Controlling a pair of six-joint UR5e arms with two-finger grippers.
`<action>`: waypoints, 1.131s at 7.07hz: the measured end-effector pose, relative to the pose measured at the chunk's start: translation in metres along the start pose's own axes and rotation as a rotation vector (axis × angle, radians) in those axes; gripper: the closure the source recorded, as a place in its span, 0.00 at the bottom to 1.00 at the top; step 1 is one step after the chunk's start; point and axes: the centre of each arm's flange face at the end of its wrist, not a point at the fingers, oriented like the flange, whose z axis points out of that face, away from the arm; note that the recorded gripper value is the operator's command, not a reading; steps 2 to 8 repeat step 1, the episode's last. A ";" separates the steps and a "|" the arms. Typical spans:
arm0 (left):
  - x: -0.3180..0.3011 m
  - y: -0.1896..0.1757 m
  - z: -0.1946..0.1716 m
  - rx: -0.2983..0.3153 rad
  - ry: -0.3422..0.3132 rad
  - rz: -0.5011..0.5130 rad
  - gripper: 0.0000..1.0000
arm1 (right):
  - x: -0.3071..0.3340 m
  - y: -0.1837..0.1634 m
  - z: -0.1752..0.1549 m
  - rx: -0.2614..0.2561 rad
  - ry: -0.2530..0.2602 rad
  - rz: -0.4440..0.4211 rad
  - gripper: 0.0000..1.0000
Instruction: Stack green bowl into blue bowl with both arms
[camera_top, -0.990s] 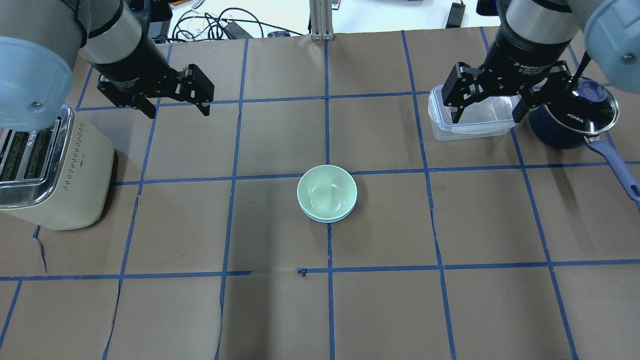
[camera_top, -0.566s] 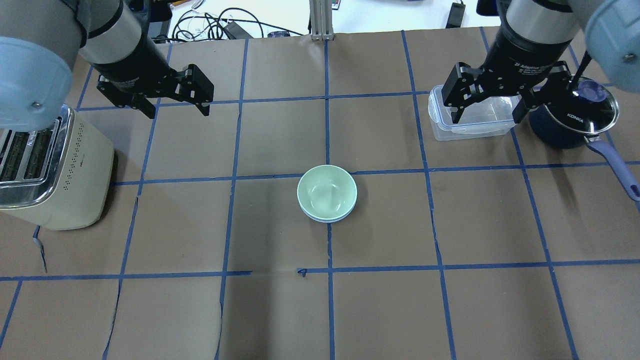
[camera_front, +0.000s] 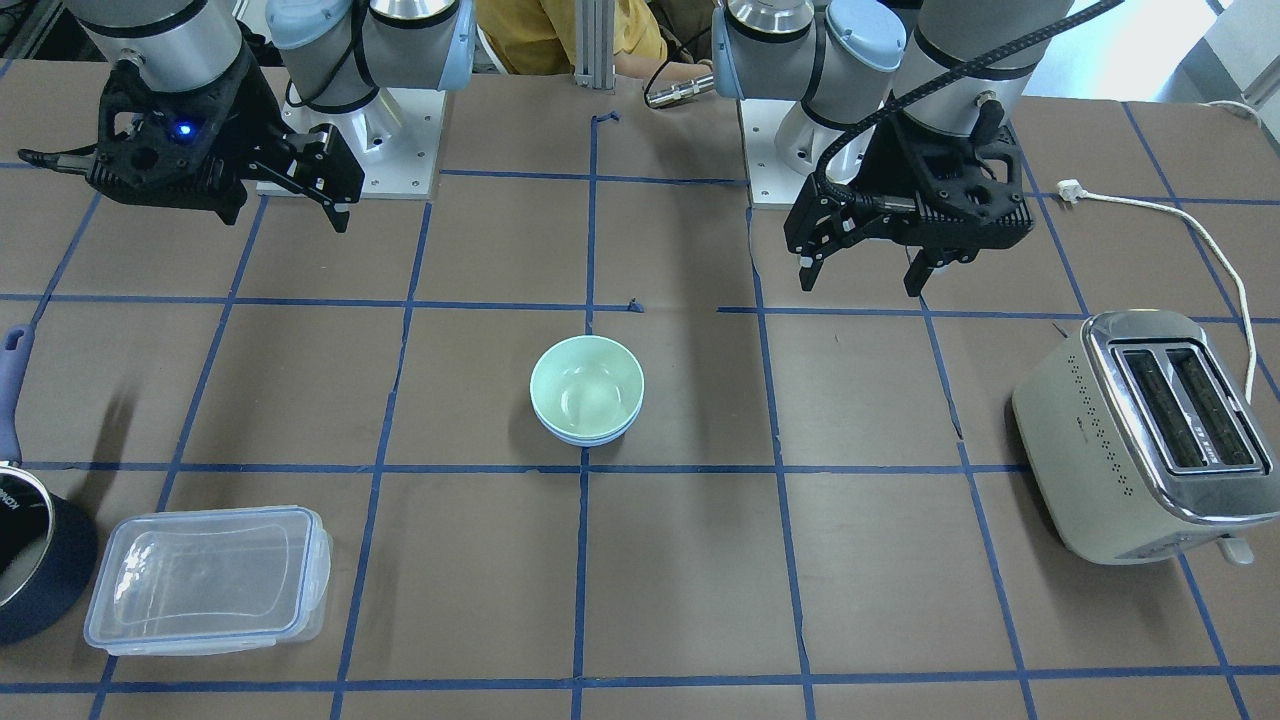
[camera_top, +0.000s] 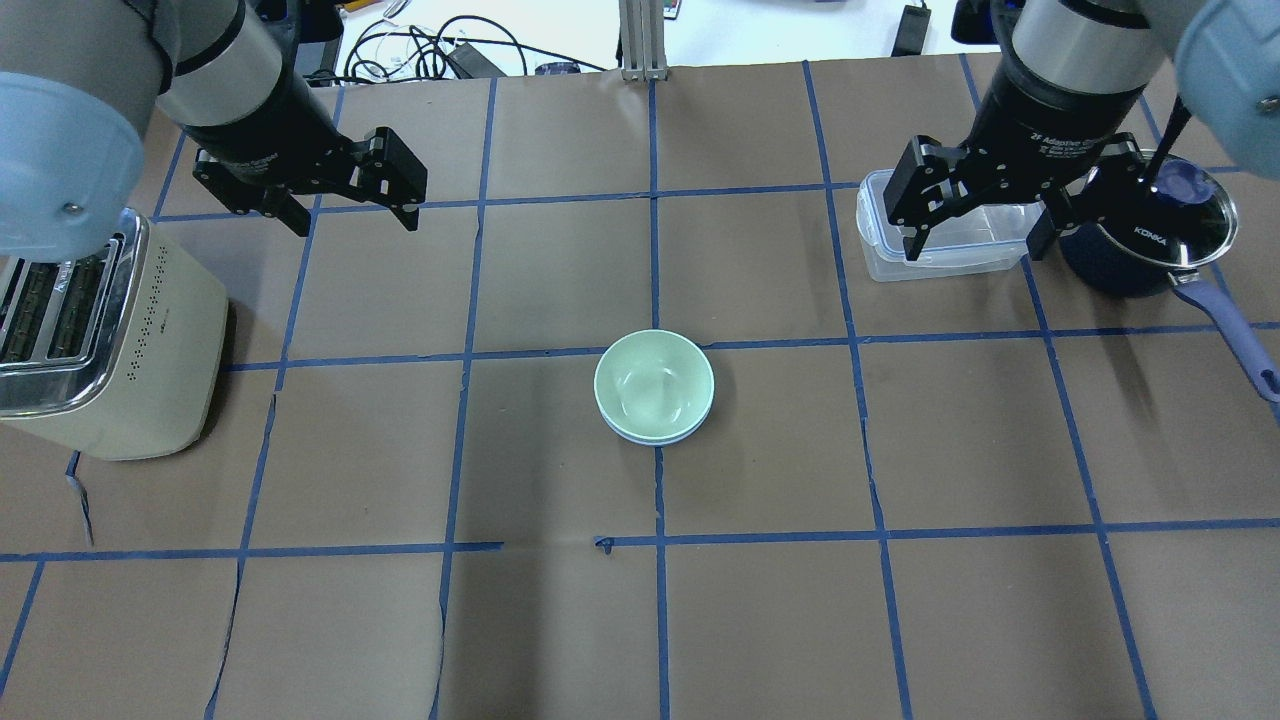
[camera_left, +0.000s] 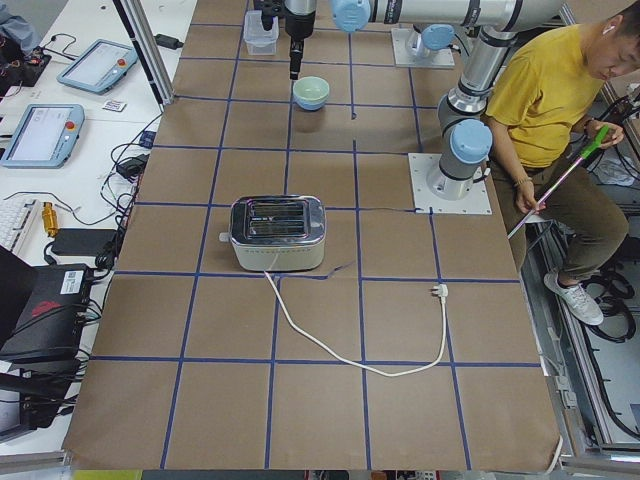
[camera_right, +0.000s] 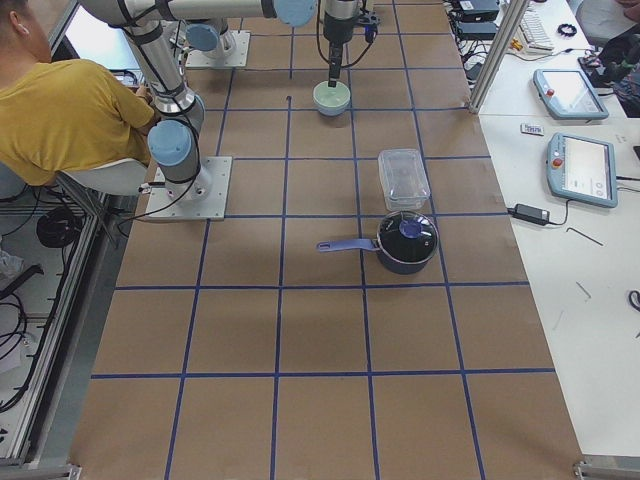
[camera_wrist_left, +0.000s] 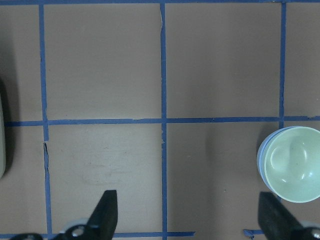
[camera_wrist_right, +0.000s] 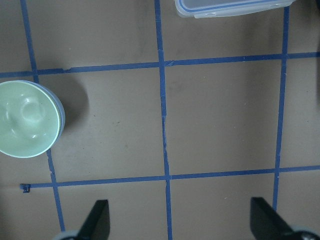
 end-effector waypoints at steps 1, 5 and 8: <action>0.000 0.000 0.000 0.000 0.000 0.000 0.00 | 0.000 0.000 0.000 -0.001 -0.002 0.000 0.00; 0.000 0.000 0.000 0.000 0.000 0.000 0.00 | 0.000 0.000 0.000 -0.001 -0.002 0.000 0.00; 0.000 0.000 0.000 0.000 0.000 0.000 0.00 | 0.000 0.000 0.000 -0.001 -0.002 0.000 0.00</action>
